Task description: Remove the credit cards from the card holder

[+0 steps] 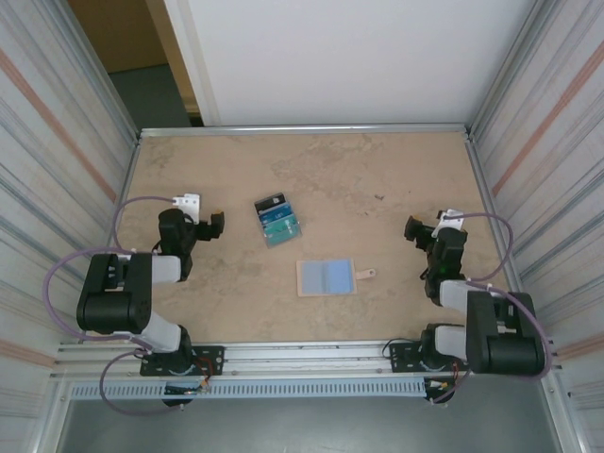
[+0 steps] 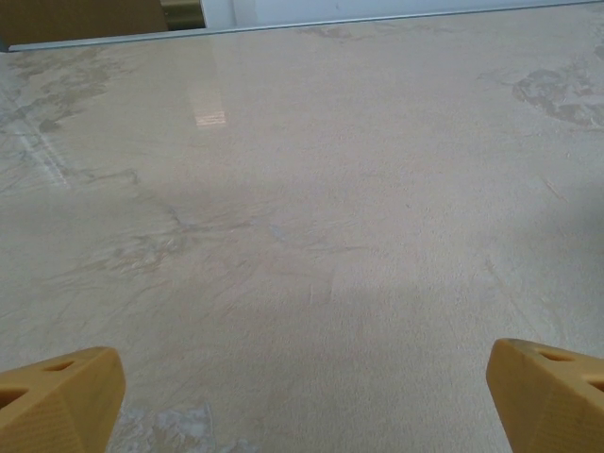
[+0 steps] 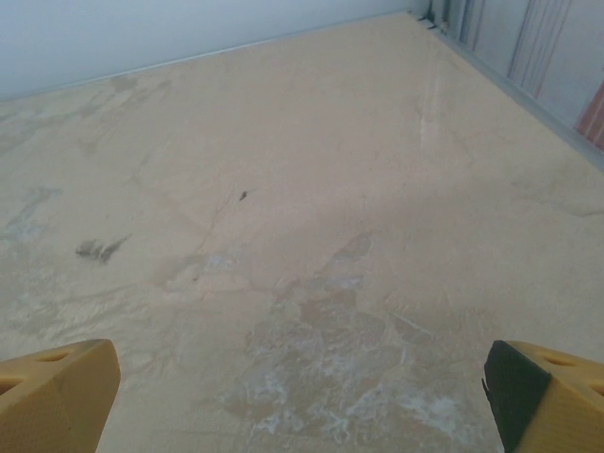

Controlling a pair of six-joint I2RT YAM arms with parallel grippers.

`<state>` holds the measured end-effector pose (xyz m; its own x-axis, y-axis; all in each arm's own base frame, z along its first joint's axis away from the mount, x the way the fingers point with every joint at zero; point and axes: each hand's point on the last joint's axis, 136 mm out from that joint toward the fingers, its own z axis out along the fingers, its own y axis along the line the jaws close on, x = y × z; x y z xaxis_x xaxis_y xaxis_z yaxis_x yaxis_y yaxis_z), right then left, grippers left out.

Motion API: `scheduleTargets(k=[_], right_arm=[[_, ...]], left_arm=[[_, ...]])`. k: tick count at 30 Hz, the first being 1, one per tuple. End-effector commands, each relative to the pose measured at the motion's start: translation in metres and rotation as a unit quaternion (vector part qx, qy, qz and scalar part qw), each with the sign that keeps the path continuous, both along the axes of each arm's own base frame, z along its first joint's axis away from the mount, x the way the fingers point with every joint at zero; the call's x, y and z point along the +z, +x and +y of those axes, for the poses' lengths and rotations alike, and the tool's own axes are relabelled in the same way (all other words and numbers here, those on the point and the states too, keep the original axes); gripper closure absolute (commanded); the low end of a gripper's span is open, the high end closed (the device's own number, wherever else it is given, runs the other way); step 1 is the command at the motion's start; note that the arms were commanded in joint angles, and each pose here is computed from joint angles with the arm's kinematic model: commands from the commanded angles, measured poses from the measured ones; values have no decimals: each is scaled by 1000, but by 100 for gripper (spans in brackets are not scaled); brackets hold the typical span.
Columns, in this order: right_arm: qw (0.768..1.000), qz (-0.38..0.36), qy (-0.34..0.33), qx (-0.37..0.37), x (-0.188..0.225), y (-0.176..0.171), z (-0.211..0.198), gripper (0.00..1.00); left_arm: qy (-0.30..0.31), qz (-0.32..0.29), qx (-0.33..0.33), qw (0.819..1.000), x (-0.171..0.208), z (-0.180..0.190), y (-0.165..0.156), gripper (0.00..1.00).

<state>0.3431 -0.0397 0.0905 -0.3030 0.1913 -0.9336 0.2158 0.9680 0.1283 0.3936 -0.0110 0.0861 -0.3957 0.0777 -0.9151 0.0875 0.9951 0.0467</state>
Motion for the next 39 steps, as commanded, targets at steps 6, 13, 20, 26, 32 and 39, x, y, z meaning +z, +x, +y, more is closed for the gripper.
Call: scheduleTargets(k=[6, 13, 20, 26, 32, 39], right_arm=[[999, -19, 12, 36, -3, 34, 3, 1], [990, 27, 8, 138, -7, 49, 36, 1], [989, 26, 5, 149, -7, 48, 40, 1], [989, 26, 4, 149, -7, 48, 40, 1], [989, 26, 4, 149, -8, 48, 40, 1], [988, 27, 4, 149, -8, 48, 40, 1]], left_arm=[[-4, -8, -4, 1000, 5, -3, 2, 1], [-3, -8, -3, 1000, 5, -3, 2, 1], [-2, -8, -3, 1000, 5, -3, 2, 1], [2, -8, -1, 1000, 5, -3, 2, 1], [3, -8, -2, 1000, 5, -4, 2, 1], [4, -8, -1, 1000, 5, -3, 2, 1]])
